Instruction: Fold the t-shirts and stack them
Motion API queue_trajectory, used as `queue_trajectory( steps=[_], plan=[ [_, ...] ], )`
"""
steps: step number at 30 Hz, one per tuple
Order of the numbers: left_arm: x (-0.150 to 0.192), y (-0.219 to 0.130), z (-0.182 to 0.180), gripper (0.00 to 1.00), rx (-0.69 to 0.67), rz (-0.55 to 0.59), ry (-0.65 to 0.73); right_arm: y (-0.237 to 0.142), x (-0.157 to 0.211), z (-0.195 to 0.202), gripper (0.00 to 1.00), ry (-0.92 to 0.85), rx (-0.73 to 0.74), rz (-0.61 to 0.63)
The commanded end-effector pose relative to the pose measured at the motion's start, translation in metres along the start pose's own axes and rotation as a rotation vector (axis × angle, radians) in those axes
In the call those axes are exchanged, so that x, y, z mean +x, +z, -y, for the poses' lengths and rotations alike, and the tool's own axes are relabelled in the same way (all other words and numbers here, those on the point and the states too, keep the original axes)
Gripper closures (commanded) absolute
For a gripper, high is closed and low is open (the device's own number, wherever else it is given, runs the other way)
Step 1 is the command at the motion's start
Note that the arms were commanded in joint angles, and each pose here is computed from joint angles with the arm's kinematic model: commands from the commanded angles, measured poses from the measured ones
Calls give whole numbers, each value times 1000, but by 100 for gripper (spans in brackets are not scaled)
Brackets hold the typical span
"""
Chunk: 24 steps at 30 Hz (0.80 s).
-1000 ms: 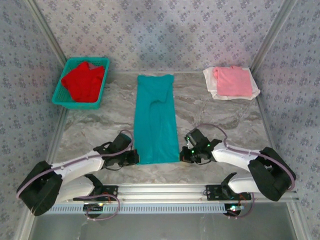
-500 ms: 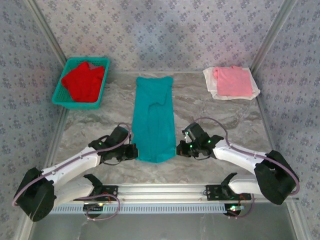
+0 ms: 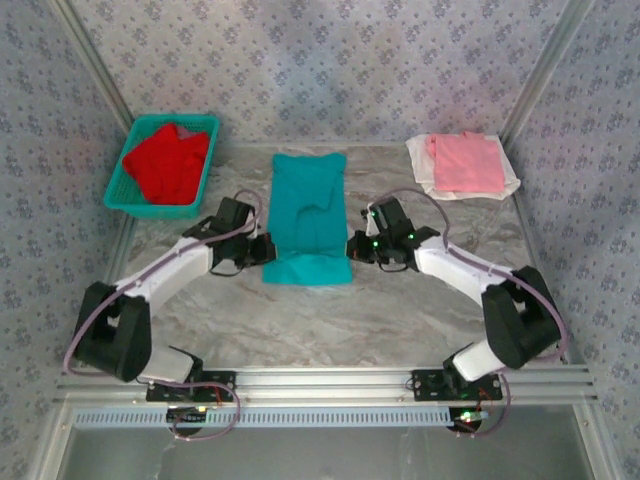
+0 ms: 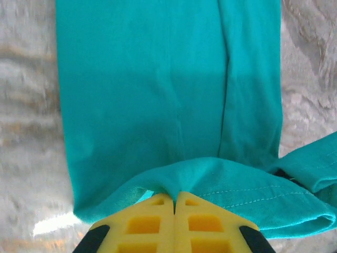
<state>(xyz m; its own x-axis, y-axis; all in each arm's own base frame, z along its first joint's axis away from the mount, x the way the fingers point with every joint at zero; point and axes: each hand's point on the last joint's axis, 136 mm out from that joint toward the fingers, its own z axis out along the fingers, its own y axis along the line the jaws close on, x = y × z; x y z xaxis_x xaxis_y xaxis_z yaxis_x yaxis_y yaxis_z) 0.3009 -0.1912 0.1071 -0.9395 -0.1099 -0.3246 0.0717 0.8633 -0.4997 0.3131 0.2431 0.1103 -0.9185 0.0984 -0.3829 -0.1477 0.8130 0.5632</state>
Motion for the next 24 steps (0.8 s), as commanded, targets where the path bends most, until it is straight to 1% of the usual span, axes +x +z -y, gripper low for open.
queue_trajectory(
  steps=[1, 5, 9, 16, 19, 20, 24],
  plan=[
    [-32, 1, 8, 100, 28, 52, 91, 7, -27, 1, 100, -57, 14, 50],
    [-50, 14, -2, 100, 3, 41, 94, 15, -54, 6, 100, -57, 34, 93],
    [-63, 19, -10, 100, -27, 39, 115, 23, -70, 9, 100, -49, 33, 105],
    [-80, 32, -17, 100, -32, 33, 116, 37, -87, 18, 100, -33, 40, 115],
    [-87, 35, -20, 100, -36, 41, 114, 45, -87, 26, 100, -19, 46, 97],
    [-89, 36, -21, 100, -39, 42, 113, 42, -100, 18, 100, -27, 29, 121],
    [-100, 41, -25, 100, -45, 45, 114, 46, -112, 20, 100, -27, 28, 130]
  ],
)
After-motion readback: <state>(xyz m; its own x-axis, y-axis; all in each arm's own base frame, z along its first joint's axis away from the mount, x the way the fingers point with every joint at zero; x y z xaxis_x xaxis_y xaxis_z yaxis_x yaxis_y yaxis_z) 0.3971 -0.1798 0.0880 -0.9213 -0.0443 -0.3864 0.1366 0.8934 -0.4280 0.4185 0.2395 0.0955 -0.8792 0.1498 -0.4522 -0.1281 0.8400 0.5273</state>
